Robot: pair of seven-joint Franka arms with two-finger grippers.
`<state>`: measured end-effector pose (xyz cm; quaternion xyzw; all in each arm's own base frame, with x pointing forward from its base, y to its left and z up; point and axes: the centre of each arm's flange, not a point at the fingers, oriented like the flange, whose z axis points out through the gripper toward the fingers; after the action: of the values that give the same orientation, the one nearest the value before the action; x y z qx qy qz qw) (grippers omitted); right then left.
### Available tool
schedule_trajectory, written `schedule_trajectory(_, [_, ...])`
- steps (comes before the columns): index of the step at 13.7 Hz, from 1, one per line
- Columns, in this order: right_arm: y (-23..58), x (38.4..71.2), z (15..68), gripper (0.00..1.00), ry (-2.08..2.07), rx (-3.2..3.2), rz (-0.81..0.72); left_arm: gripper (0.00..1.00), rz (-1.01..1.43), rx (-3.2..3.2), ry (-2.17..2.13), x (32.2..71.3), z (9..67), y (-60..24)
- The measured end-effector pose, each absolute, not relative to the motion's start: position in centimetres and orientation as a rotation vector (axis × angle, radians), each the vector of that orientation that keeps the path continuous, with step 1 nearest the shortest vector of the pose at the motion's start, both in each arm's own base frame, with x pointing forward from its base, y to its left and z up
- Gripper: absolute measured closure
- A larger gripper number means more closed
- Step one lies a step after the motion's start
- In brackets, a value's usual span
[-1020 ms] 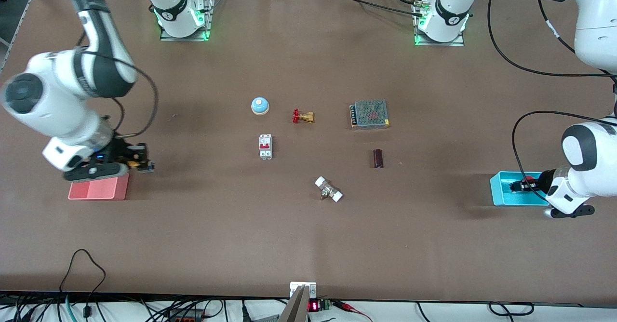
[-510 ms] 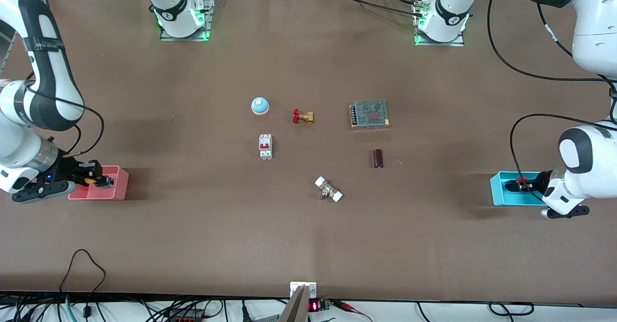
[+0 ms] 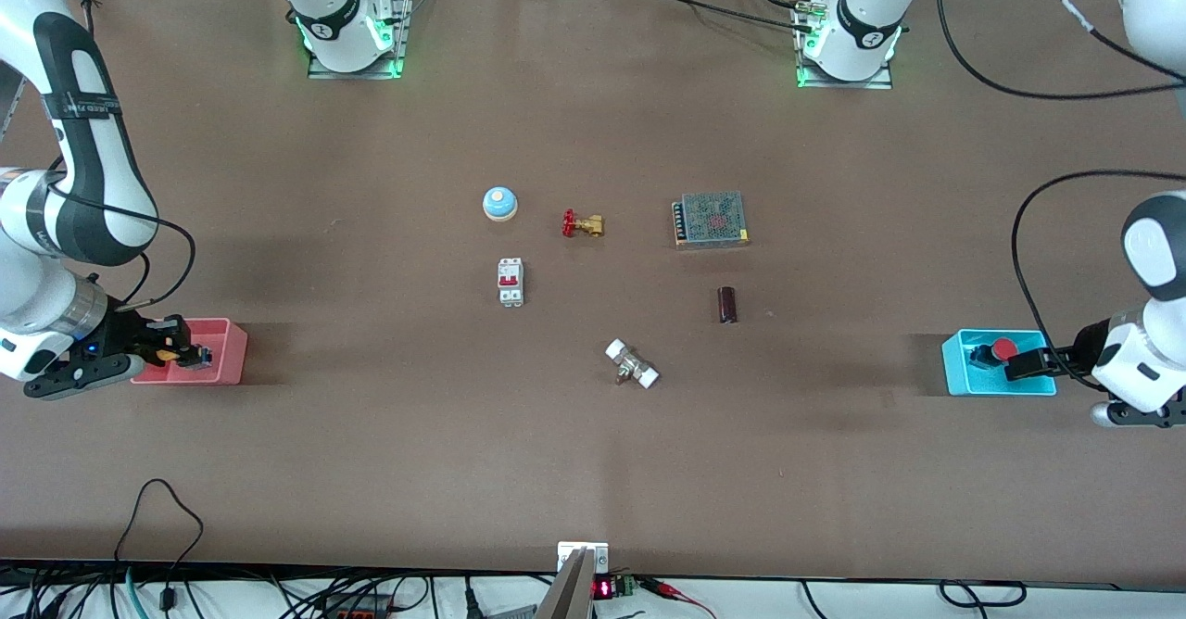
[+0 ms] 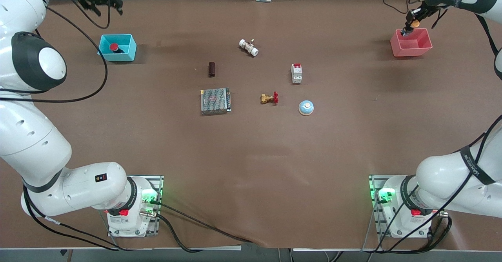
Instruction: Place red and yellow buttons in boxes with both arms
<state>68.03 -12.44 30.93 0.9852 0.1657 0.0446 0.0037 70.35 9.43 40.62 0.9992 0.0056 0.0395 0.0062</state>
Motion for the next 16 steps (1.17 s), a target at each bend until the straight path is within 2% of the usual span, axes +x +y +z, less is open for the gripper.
schedule_trajectory(4, [-13.8,67.7,29.5,0.59,0.524,3.089,0.114,0.00,0.162,3.136,-0.051,68.3,48.4,3.8])
schedule_trajectory(8, [-14.4,67.5,28.1,0.59,0.517,3.094,0.084,0.00,0.100,3.113,0.051,65.4,53.0,3.2])
schedule_trajectory(11, [-14.7,67.6,27.1,0.59,0.529,3.077,0.085,0.00,0.045,3.108,0.089,63.2,55.1,4.5])
schedule_trajectory(16, [-15.6,67.4,26.6,0.59,0.525,3.059,0.075,0.00,0.058,3.103,0.058,63.0,55.7,3.3])
